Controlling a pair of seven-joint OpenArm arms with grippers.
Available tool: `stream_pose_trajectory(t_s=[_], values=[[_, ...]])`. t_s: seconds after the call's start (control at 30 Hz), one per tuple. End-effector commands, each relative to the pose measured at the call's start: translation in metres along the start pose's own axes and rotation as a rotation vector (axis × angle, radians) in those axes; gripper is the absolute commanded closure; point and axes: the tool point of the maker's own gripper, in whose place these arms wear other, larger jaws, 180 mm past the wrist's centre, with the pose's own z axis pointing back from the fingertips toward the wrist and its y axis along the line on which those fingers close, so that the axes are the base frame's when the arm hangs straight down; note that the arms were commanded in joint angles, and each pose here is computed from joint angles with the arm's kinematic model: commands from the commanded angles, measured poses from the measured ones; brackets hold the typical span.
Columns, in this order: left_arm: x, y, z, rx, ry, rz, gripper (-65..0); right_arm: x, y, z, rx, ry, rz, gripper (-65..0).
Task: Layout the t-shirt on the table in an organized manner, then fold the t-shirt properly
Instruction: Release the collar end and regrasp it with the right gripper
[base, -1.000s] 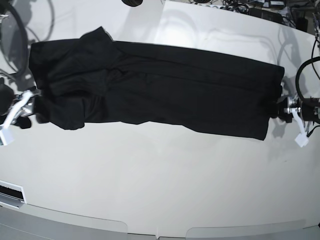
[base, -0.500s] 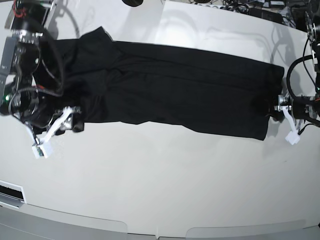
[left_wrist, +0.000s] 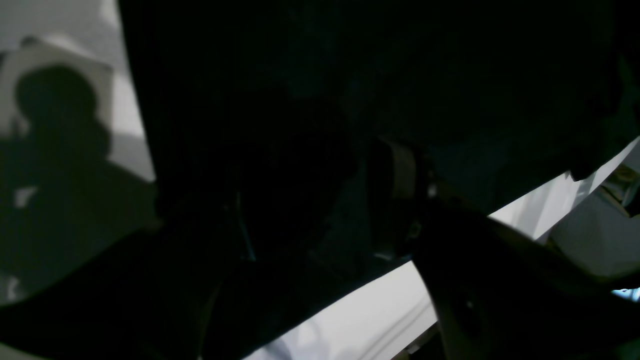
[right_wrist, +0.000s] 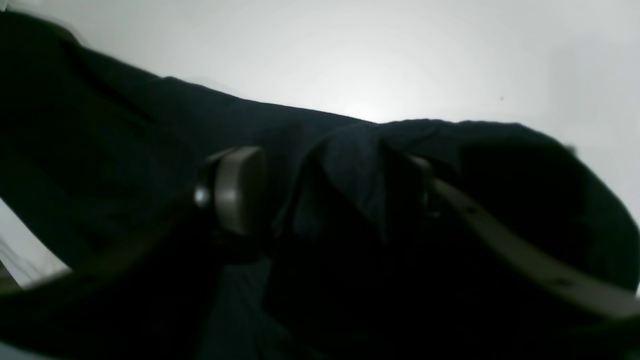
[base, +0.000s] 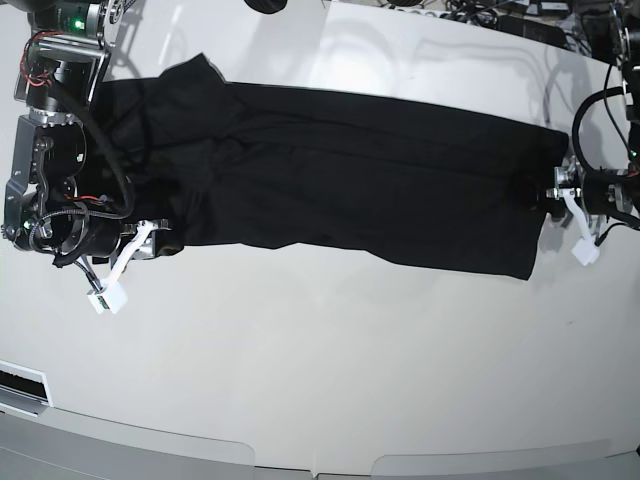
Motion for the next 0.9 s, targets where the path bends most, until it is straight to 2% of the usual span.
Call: stream_pose_trajectory(t_s=[0.0,0.03,0.07,0.2,0.37,0.53,0.7,0.8,0.87], values=[[0.019,0.002,0.012,0.011,-0.052,-0.021,-32.5,0.019,-0.004,0.008,-0.009,-0.045,0.042,-16.6],[0.020,0.002,0.012,0.011,-0.060,-0.021,-32.5,0.017,-0.005,0.008,-0.015,-0.038,0.047,-5.3],[0.021,0.002,0.012,0.011,-0.067,-0.022,-32.5,0.016,-0.006,0.008,-0.022,-0.032,0.050,0.0],[0.024,0.002,0.012,0.010,-0.082,-0.021,-32.5,0.020,-0.017,0.019,-0.054,-0.034,0.070,0.0],[0.024,0.002,0.012,0.012,-0.080,-0.022,-32.4,0.027,-0.040,0.050,-0.154,-0.010,0.125,0.0],[0.024,0.002,0.012,0.011,-0.081,-0.021,-32.5,-0.002,-0.053,0.058,-0.218,0.097,-0.001,0.0],[0.024,0.002,0.012,0.011,-0.081,-0.022,-32.5,-0.031,-0.057,0.054,-0.250,0.129,-0.109,0.0],[0.024,0.002,0.012,0.011,-0.081,-0.021,-32.5,-0.049,-0.069,0.053,-0.351,0.157,-0.144,0.0],[0.024,0.002,0.012,0.011,-0.081,-0.021,-32.5,-0.056,-0.074,0.050,-0.395,0.132,-0.139,0.0]])
